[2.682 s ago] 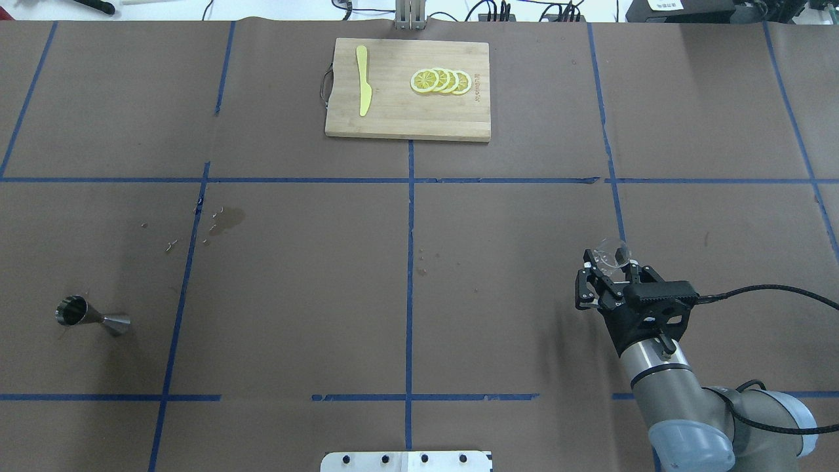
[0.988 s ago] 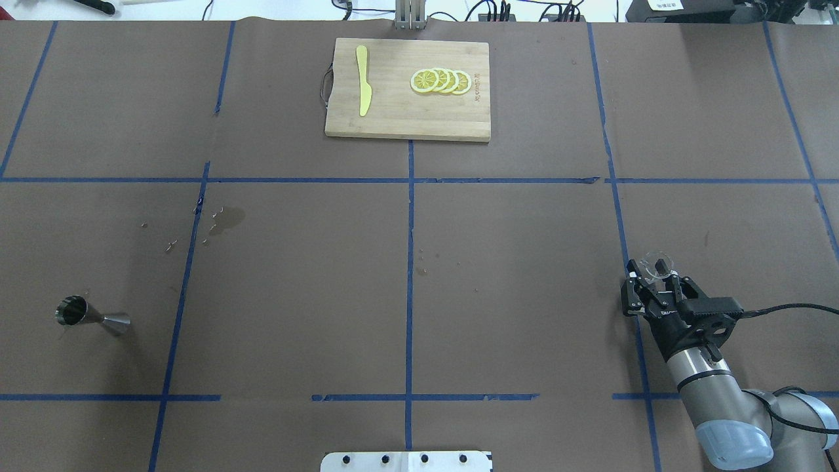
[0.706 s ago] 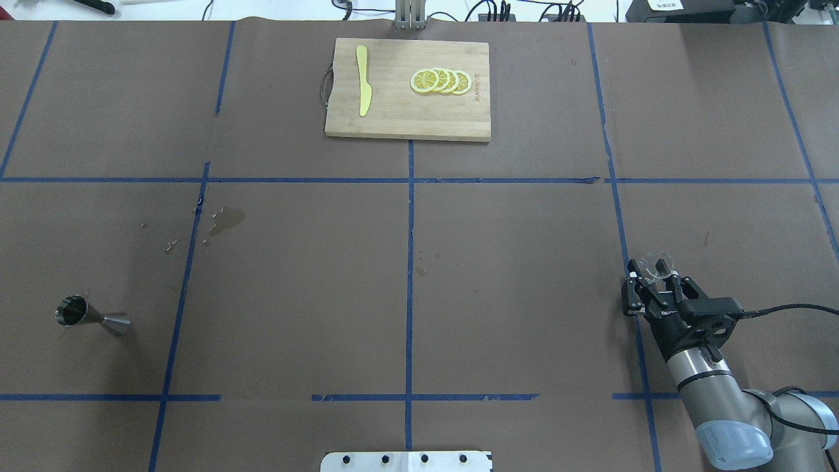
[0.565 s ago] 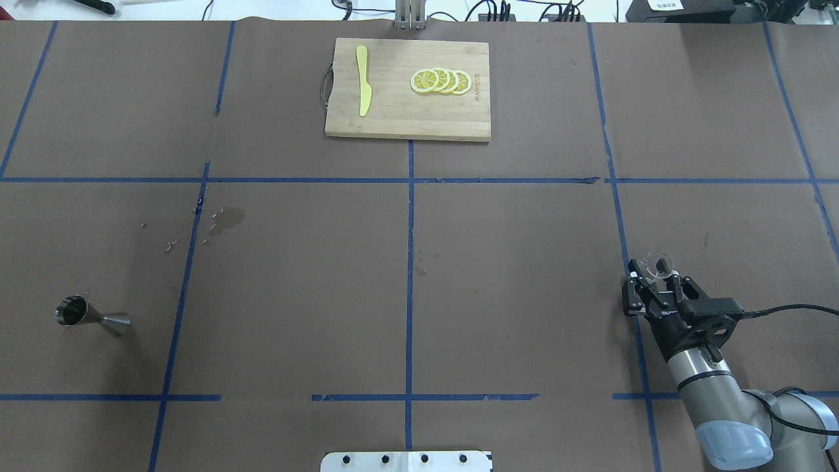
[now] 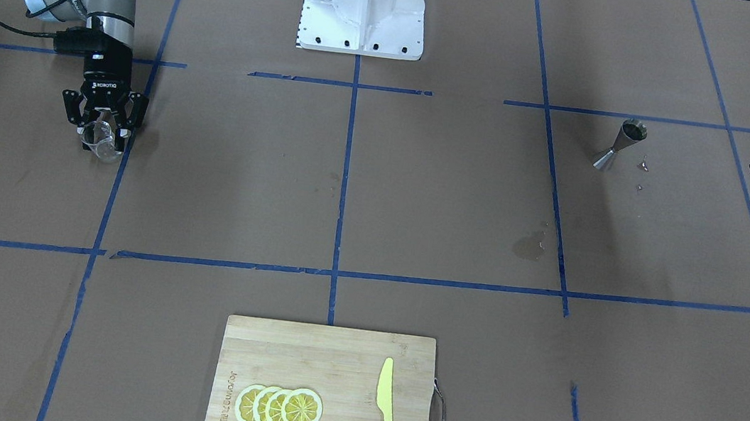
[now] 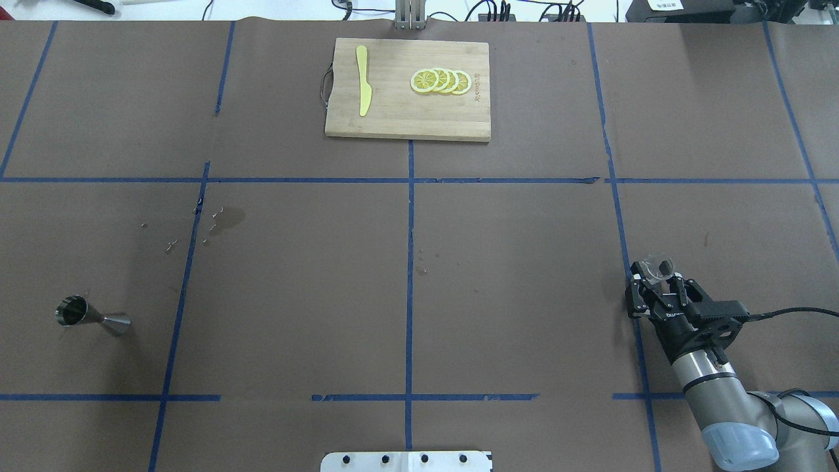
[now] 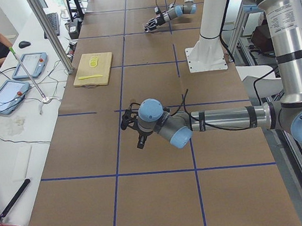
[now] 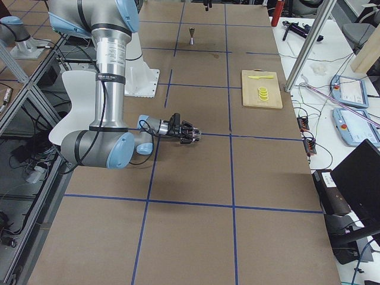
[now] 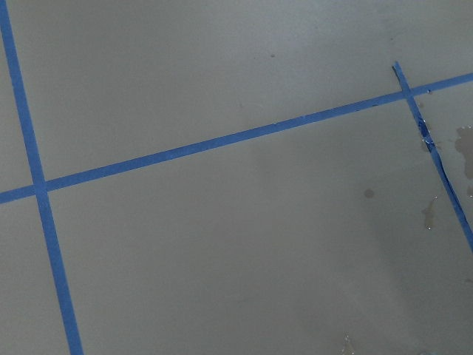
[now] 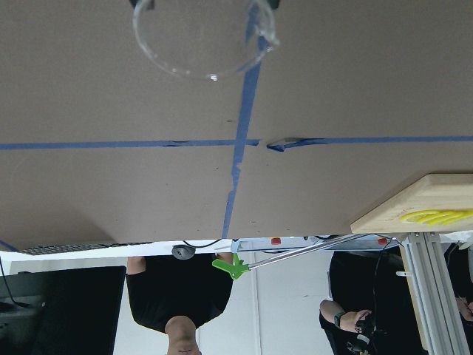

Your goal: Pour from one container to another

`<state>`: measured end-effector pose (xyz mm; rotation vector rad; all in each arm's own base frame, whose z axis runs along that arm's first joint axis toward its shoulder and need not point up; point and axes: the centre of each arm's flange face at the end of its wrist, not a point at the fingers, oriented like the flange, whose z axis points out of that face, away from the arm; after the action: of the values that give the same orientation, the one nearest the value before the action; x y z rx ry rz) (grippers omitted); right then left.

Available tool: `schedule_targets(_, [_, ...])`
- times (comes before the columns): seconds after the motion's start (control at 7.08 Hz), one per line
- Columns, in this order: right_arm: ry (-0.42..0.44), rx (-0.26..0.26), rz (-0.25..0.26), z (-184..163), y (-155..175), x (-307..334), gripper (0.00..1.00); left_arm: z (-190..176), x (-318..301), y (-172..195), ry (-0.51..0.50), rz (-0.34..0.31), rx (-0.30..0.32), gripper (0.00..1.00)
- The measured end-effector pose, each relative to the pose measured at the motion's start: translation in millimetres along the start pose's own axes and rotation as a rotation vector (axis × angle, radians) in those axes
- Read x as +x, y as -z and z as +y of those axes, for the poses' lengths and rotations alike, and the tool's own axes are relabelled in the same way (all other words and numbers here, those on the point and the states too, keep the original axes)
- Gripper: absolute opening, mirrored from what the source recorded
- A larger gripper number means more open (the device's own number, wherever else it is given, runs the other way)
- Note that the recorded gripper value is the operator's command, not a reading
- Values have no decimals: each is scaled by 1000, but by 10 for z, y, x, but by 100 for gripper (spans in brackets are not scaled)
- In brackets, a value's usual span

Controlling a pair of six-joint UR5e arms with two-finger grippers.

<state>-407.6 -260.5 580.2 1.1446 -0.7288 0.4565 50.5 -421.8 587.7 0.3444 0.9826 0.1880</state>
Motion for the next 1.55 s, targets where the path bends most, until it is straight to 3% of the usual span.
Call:
schedule_targets(0.14, [-1, 1, -2, -3, 1, -1, 75, 2, -1, 2, 0, 0, 1, 100])
schedule_targets(0.28, [-3, 1, -4, -13, 4, -8, 92, 3, -4, 5, 1, -1, 1, 100])
schedule_targets(0.42, [-3, 2, -5, -19, 6, -9, 99, 3, -6, 10, 2, -1, 2, 100])
schedule_targets(0.85, [7, -1, -14, -93, 68, -5, 100, 2, -8, 17, 3, -1, 4, 100])
schedule_targets(1.13, [15, -34, -45, -268, 289, 36, 100, 0, -4, 20, 4, -1, 5, 100])
schedule_targets(1.27, [19, -80, -68, -388, 448, 112, 100, -1, -3, 20, 4, -1, 5, 100])
schedule_targets(1.55, [42, -222, -107, -621, 708, 333, 100, 52, -21, 28, 11, -3, 1, 100])
